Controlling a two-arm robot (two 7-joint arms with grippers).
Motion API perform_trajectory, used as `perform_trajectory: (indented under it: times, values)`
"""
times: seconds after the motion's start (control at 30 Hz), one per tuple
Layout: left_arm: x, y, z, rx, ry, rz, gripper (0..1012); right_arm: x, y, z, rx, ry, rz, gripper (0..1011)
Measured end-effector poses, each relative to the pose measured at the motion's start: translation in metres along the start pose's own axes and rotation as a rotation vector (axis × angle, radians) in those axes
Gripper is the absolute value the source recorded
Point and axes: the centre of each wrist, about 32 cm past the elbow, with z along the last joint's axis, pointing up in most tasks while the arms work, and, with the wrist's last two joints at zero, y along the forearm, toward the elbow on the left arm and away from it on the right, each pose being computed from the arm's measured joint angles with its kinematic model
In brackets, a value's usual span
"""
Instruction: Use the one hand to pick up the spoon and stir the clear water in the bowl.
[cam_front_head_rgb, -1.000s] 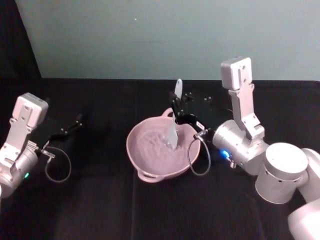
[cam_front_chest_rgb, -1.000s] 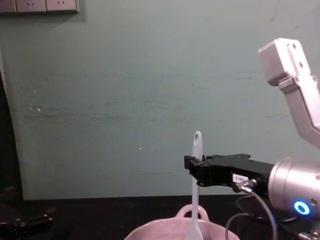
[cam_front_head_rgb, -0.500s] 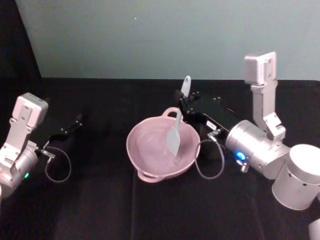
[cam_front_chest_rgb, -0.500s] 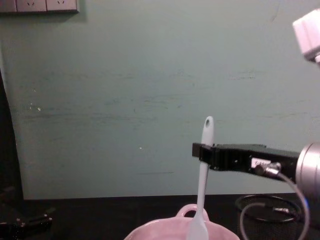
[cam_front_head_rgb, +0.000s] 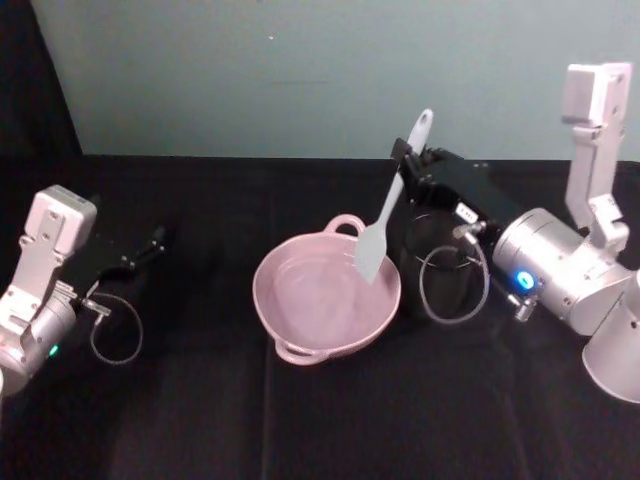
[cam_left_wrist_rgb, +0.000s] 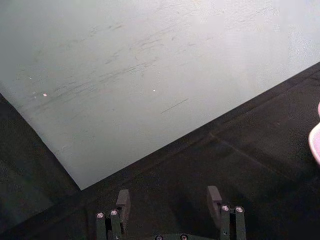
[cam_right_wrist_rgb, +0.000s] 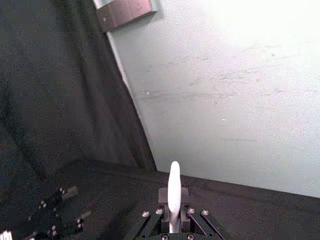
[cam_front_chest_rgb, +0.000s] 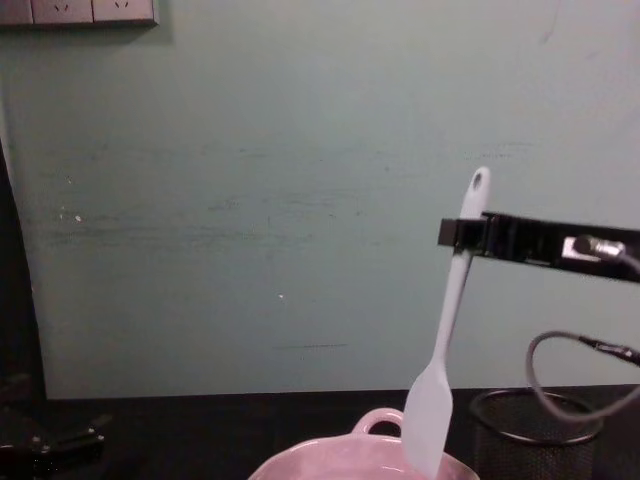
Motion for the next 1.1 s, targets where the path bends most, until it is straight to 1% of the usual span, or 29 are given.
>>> perform_trajectory:
  times: [0.1, 0.23, 0.3, 0.43, 0.53, 0.67, 0.87, 1.1]
  values:
    - [0.0, 0.0, 0.0, 0.0, 0.0, 0.0, 1011, 0.002, -0.001, 0.004, 0.005, 0.028, -0.014, 113]
    - [0.0, 0.0, 0.0, 0.0, 0.0, 0.0, 1011, 0.006, -0.004, 0.012, 0.025, 0.087, -0.047, 113]
    - [0.0, 0.0, 0.0, 0.0, 0.0, 0.0, 1011, 0.007, -0.005, 0.014, 0.034, 0.106, -0.061, 113]
    - [0.0, 0.0, 0.0, 0.0, 0.0, 0.0, 1011, 0.014, -0.01, 0.02, 0.064, 0.156, -0.111, 113]
    - [0.0, 0.0, 0.0, 0.0, 0.0, 0.0, 1011, 0.017, -0.012, 0.023, 0.08, 0.178, -0.135, 113]
    - [0.0, 0.0, 0.0, 0.0, 0.0, 0.0, 1011, 0.026, -0.017, 0.026, 0.115, 0.211, -0.186, 113]
    - [0.0, 0.0, 0.0, 0.0, 0.0, 0.0, 1011, 0.035, -0.02, 0.026, 0.132, 0.24, -0.238, 113]
    - [0.0, 0.0, 0.0, 0.0, 0.0, 0.0, 1011, 0.044, -0.016, 0.021, 0.122, 0.264, -0.275, 113]
